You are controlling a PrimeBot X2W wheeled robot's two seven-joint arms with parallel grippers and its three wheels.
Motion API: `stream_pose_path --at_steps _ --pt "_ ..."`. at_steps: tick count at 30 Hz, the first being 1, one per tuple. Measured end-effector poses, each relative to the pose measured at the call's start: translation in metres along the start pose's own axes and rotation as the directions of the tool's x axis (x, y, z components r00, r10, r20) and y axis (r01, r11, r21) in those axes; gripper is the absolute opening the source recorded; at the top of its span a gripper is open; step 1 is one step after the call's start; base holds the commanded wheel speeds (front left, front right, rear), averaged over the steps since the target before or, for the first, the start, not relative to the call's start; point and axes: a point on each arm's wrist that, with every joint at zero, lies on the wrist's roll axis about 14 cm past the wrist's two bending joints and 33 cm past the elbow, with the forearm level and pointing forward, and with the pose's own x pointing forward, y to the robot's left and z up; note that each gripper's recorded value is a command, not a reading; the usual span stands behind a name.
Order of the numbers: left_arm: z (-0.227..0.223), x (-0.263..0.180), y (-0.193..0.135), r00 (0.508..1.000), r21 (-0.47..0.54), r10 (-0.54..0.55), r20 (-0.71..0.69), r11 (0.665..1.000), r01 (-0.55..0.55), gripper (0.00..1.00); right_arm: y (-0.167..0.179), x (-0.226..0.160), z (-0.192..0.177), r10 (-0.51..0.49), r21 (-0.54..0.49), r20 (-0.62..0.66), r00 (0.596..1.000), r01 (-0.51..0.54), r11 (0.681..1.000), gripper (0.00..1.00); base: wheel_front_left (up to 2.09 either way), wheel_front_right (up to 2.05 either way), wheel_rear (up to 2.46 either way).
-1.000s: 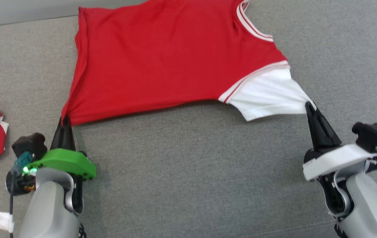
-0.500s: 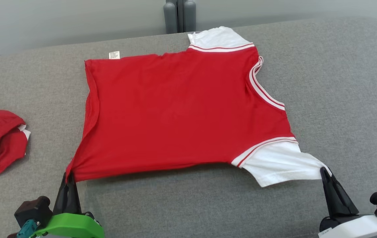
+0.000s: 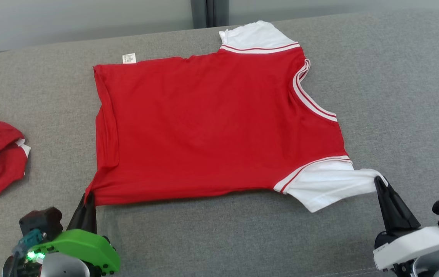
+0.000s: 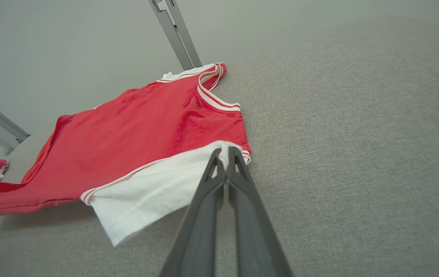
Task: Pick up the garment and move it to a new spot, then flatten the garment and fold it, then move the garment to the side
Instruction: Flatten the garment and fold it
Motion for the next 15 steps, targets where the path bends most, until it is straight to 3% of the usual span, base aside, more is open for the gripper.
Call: stream_pose_path --at_steps 7,15 --pt "-0.011 0.036 0.001 0.985 -0.013 -0.045 -0.168 0.999 0.044 0.0 -0.004 0.048 0.002 0.037 -0.041 -0.06 0.998 -0.039 0.998 0.0 0.0 0.0 0.0" --pt "-0.012 0.073 0.009 0.962 -0.008 -0.057 -0.265 0.998 0.057 0.0 0.003 0.11 -0.001 0.092 -0.061 -0.123 0.988 -0.1 0.993 0.0 0.0 0.0 0.0"
